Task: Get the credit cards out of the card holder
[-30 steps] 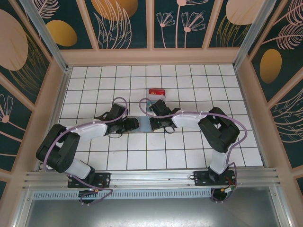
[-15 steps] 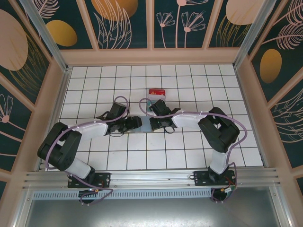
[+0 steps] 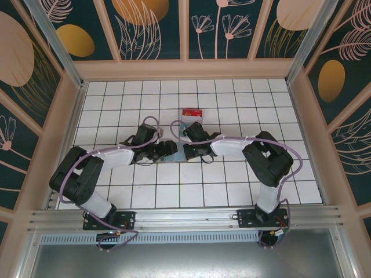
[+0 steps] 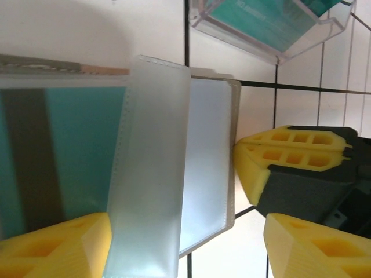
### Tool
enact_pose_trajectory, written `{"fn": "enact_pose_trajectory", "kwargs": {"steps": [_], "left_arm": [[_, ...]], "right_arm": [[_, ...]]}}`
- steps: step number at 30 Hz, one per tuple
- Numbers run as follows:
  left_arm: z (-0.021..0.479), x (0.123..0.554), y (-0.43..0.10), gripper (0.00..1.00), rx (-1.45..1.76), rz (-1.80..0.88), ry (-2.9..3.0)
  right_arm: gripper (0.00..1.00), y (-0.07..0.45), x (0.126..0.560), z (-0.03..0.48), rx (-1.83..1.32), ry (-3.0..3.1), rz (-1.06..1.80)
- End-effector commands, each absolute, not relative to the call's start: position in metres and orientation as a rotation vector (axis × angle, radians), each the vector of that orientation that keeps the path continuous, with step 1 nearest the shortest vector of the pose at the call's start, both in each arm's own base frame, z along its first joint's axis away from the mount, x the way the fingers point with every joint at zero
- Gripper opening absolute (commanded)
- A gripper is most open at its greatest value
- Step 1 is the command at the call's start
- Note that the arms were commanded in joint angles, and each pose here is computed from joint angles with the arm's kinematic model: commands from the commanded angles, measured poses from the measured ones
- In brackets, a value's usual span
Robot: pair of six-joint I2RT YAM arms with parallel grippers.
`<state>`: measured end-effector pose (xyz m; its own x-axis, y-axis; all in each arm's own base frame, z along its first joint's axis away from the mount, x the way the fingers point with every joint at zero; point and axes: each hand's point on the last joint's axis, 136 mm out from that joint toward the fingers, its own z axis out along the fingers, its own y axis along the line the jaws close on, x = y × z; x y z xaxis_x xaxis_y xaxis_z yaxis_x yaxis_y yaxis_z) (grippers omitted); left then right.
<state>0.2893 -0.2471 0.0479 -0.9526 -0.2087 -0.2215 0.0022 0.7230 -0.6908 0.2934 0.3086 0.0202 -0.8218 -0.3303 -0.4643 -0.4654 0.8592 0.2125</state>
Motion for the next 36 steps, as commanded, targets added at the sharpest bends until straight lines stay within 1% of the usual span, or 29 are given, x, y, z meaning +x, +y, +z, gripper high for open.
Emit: {"fn": "enact_pose_trajectory", "kwargs": {"steps": [1, 6, 15, 21, 24, 28, 31, 36], "left_arm": [[0.064, 0.299, -0.266, 0.69, -0.137, -1.185, 2.584], [0.083, 0.303, -0.281, 0.67, -0.103, -1.274, 2.528], [0.112, 0.304, -0.267, 0.61, -0.113, -1.180, 2.485], [0.122, 0.308, -0.244, 0.61, -0.137, -1.029, 2.478], [0.113, 0.313, -0.220, 0.63, -0.194, -0.896, 2.493], [0.087, 0.310, -0.197, 0.62, -0.219, -0.725, 2.569], [0.069, 0.303, -0.192, 0.62, -0.223, -0.686, 2.618], [0.052, 0.297, -0.193, 0.63, -0.228, -0.697, 2.660]], "right_arm": [[0.05, 0.309, 0.288, 0.007, -0.609, 2.654, 0.439], [0.05, 0.308, 0.288, 0.006, -0.605, 2.657, 0.435], [0.05, 0.308, 0.288, 0.004, -0.598, 2.663, 0.431], [0.05, 0.308, 0.289, 0.004, -0.598, 2.665, 0.429], [0.05, 0.309, 0.289, 0.004, -0.602, 2.662, 0.428], [0.05, 0.309, 0.289, 0.005, -0.602, 2.661, 0.433], [0.05, 0.310, 0.289, 0.005, -0.602, 2.661, 0.434], [0.05, 0.309, 0.289, 0.004, -0.599, 2.665, 0.431]]}}
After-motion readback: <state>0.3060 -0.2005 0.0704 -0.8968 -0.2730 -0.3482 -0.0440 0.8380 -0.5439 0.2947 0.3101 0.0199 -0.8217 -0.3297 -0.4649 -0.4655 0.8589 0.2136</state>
